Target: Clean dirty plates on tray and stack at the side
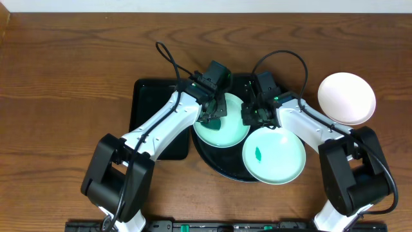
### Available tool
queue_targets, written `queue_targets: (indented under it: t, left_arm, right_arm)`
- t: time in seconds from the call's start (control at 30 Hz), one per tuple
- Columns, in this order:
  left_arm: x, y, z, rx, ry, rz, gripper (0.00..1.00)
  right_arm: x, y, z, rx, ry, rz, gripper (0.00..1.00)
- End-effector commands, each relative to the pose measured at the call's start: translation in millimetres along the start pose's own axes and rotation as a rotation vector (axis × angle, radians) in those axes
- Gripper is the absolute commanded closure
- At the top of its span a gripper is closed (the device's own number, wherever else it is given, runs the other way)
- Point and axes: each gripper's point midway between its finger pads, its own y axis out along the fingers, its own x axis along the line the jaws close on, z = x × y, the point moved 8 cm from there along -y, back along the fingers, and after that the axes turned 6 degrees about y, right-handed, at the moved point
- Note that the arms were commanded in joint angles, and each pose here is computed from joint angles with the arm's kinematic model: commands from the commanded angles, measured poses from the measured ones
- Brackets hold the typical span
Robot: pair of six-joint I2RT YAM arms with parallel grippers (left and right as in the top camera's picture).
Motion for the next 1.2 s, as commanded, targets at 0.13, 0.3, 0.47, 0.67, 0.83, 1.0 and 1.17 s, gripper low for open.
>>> queue_targets:
  t: [0.13,0.3,0.47,0.67,0.83,1.0,1.17]
  left_arm:
    - [1.7,-3.4,-3.3,-0.019,0.011,-0.014,0.93]
    - [1.7,-3.4,-3.3,-0.019,0.011,-0.014,0.93]
    - [1.7,-3.4,-3.3,-0.019,0.011,-0.014,0.93]
    - [1.7,-3.1,-3.3,-0.019,0.011,-0.014,0.93]
    - [1.4,0.4,-3.9,-0.018,0.011,-0.014,0.93]
    - [2.8,10.3,-2.0,0.005,0.015,-0.028,0.92]
    - [3.4,14.7,-1.1,0.016,0.079,-0.034,0.93]
  right_arm:
    - [4.0,-22.1,-6.0,-0.032,-0.044,0.01,0.85]
    - [5.8,-36.4,-8.3,-0.058,-0.094,0.003,0.56]
    - [-4.4,-59.4,-14.0,-0.096,-0.064,0.003,0.44]
    - [-40.6,-78.9,-19.4,-0.113,-0.08,0.111,0.44]
    - [-73.1,-83.3,-22.3,-0.1,0.003,0.178,0.45]
    - [-90.6,-82.7,-22.5,-0.08,-0.014,0.209,0.47]
    - [-105.2,-75.5,-22.0,-0.052,0.004,0.239,0.47]
